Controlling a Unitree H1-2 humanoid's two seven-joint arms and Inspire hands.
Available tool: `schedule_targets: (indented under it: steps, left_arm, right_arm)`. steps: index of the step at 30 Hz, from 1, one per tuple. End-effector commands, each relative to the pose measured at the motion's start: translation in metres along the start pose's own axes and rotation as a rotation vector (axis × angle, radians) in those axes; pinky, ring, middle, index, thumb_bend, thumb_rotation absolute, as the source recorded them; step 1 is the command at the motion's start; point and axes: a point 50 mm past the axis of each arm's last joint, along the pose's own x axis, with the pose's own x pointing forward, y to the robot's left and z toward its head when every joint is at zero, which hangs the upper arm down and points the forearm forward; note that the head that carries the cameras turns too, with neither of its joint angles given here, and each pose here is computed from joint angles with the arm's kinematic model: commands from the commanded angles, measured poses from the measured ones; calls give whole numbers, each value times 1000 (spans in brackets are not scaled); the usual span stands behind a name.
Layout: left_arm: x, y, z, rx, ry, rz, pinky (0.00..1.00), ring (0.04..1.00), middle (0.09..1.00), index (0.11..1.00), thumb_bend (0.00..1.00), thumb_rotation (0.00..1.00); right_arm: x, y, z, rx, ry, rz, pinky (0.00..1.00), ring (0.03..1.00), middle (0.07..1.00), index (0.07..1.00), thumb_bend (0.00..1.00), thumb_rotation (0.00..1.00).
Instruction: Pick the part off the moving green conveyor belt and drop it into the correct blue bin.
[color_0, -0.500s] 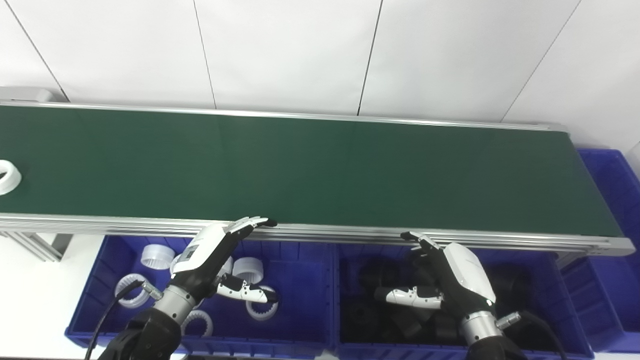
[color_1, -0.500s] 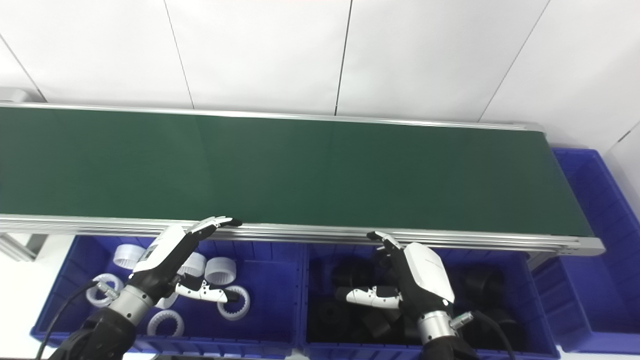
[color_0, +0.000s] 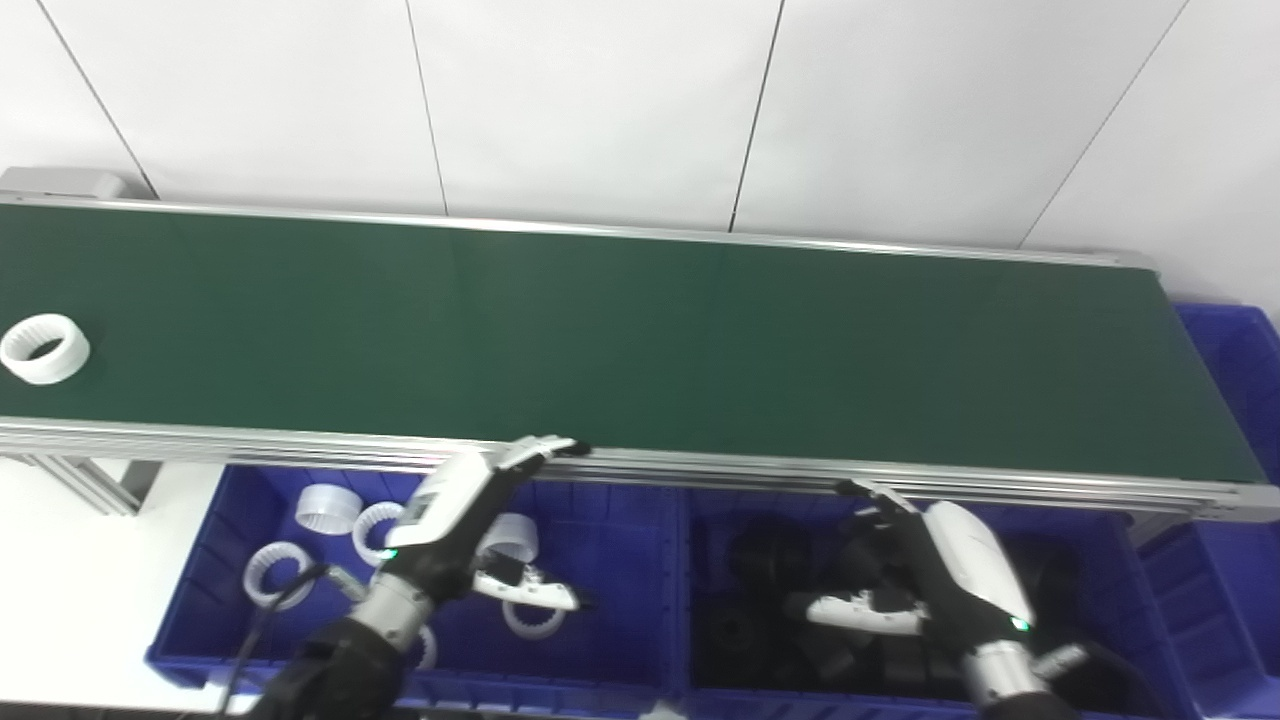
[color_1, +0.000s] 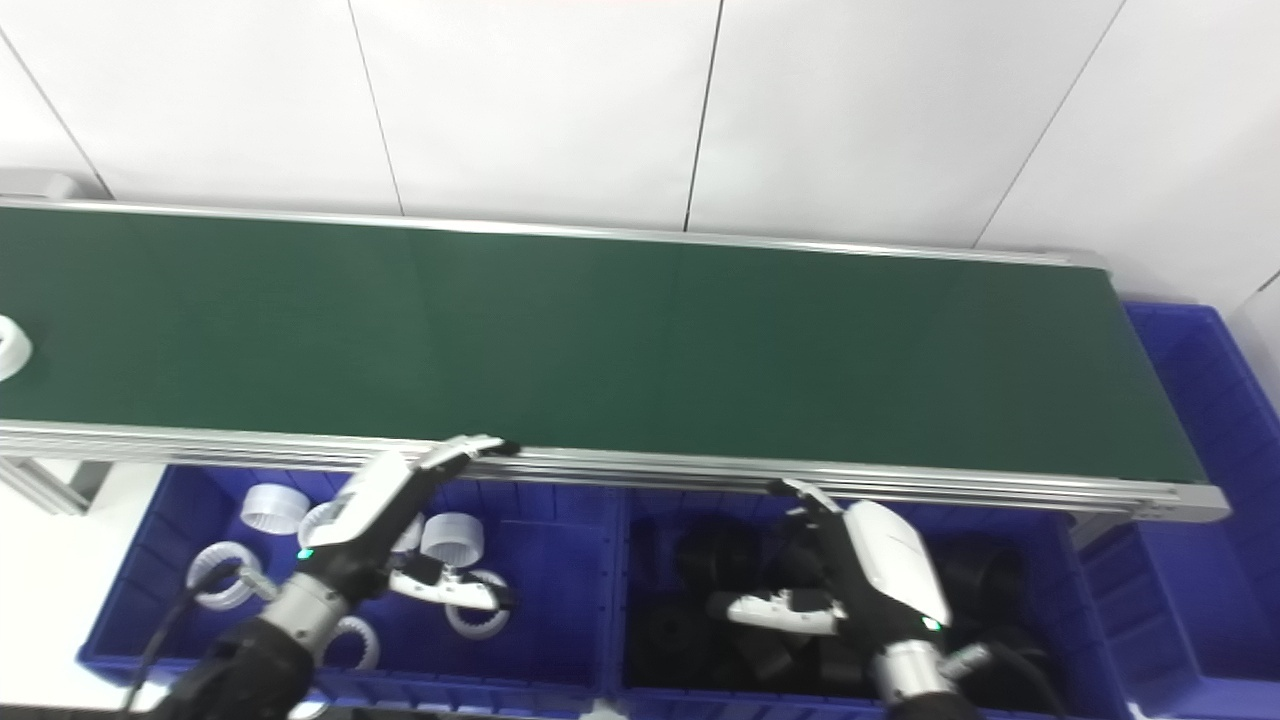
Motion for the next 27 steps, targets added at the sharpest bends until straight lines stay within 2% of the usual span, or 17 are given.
schedule_targets:
  steps: [1, 6, 14, 27]
  left_arm:
    - [5, -2, 7, 10, -16, 36, 866, 910, 883, 848, 803, 293]
    - [7, -12, 9, 12, -4, 28, 892, 918, 889, 855, 788, 308]
    - [8, -20, 7, -12, -1, 29, 903, 930, 896, 862, 786, 318]
    - [5, -26, 0, -10, -6, 30, 895, 926, 896, 864, 789, 328]
  right_arm:
    - [-2, -13, 3, -7, -77, -64, 560, 636, 670, 814, 819, 339]
    - [-4, -15, -1, -18, -81, -73, 539, 613, 664, 809, 814, 269]
    - [-6, -14, -2, -22, -78, -72, 535, 615, 664, 804, 821, 264]
    - [-7, -9, 0, -11, -68, -58, 612, 654, 674, 801, 829, 186]
